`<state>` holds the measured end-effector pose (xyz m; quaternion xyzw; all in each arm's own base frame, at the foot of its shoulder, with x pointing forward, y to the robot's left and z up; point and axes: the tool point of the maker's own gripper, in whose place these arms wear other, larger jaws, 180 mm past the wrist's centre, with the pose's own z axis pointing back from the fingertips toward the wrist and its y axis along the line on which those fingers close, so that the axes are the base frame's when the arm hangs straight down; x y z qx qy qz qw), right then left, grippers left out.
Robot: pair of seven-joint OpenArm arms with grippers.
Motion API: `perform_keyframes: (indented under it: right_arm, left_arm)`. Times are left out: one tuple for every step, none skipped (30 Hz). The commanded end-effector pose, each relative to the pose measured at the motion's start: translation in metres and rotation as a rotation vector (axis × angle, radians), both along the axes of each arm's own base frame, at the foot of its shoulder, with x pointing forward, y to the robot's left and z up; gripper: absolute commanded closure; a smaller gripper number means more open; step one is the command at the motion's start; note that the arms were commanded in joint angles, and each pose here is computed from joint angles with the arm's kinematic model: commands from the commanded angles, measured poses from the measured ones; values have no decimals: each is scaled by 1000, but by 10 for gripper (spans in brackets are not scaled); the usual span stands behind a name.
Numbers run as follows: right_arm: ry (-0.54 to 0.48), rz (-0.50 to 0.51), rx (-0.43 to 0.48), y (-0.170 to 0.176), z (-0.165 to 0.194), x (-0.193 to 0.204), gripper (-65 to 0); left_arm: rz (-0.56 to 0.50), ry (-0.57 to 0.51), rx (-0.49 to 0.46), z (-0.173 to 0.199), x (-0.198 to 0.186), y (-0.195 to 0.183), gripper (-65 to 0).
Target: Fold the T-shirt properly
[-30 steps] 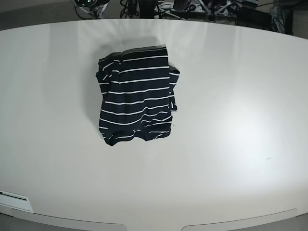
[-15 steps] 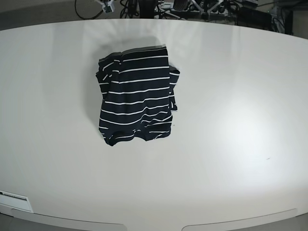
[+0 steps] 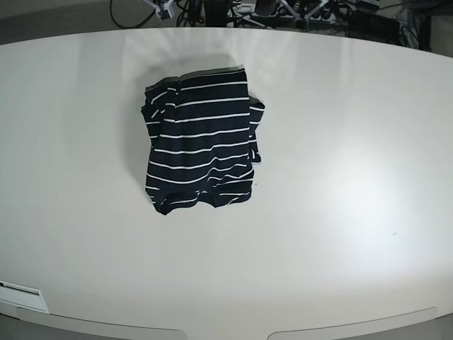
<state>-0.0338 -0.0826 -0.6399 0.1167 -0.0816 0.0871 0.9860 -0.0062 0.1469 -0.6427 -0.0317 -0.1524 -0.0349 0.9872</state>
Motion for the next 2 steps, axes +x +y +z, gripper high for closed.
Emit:
perform_keyframes:
  right_arm:
    - [-8, -2, 15, 2, 1, 2, 0]
    - [-11, -2, 15, 2, 1, 4, 0]
  left_arm:
    - [-3, -11, -5, 1, -1, -2, 0]
    - [-3, -11, -5, 1, -1, -2, 0]
